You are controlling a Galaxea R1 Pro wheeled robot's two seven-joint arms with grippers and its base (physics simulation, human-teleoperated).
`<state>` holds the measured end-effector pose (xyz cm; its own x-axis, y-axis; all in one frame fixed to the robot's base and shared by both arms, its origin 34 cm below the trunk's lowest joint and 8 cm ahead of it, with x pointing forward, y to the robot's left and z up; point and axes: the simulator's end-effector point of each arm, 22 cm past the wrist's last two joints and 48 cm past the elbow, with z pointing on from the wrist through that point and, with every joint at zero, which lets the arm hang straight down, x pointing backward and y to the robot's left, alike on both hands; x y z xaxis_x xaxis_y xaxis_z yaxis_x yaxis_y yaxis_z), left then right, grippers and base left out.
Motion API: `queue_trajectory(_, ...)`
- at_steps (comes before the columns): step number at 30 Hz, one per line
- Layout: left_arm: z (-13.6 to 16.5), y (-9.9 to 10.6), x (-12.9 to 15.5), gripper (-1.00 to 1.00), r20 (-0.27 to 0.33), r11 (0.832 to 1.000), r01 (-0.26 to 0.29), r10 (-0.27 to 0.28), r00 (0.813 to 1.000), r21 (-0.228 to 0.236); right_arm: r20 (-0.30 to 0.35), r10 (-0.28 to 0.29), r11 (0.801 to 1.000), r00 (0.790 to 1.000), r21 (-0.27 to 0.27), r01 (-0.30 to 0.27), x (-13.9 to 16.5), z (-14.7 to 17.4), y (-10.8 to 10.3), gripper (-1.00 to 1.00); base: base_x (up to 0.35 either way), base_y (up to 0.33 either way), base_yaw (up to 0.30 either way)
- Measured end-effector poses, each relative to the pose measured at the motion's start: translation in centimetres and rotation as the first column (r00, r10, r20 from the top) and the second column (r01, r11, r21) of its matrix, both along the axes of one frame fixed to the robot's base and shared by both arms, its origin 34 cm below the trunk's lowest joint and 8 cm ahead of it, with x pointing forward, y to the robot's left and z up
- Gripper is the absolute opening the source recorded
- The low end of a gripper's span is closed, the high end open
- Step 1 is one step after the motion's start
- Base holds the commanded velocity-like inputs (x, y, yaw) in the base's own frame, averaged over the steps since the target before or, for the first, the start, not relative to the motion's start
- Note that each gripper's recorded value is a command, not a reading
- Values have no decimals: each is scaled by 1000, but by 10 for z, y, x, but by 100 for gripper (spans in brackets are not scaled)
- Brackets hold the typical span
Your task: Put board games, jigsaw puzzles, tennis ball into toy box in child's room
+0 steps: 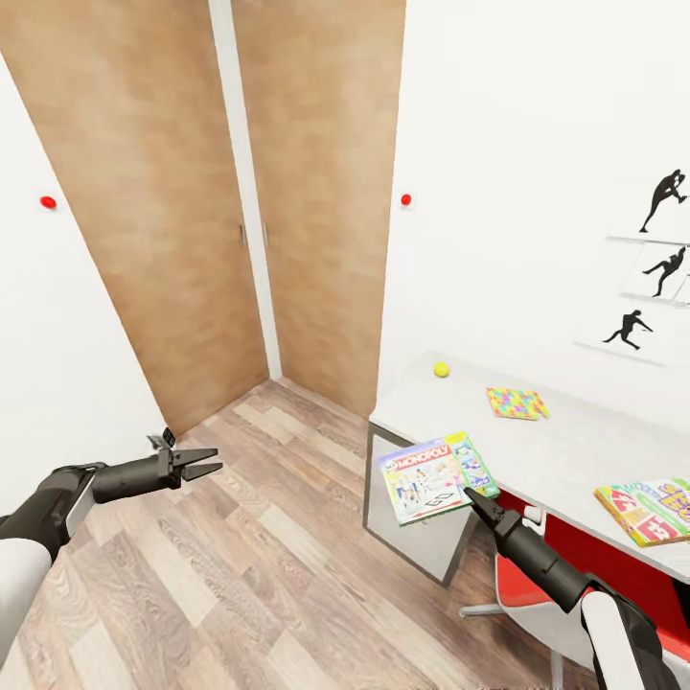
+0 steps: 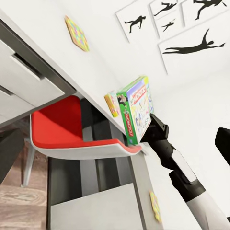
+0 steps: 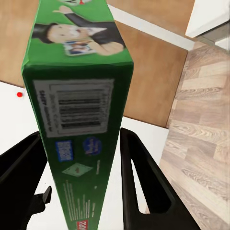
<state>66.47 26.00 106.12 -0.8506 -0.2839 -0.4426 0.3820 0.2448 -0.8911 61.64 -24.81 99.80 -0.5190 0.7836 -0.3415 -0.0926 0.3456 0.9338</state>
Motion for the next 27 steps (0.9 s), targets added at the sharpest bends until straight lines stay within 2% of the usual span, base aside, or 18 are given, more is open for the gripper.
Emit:
queue_trajectory(12, -1, 0, 0, 100, -2, 1000, 0, 0, 1000, 0, 1, 0, 1000, 1000, 5, 0, 0, 0, 0, -100, 140, 0, -24)
queue_trajectory(19, 1, 0, -1, 100, 2, 1000, 0, 0, 1000, 0, 6, 0, 1000, 1000, 3, 0, 0, 2, 0, -100, 232, 0, -213)
queue_trajectory(27, 5, 0, 0, 100, 33, 1000, 2, -3, 999, 9, 11, 0, 1000, 1000, 2, 0, 0, 5, 0, -100, 36, 0, -252)
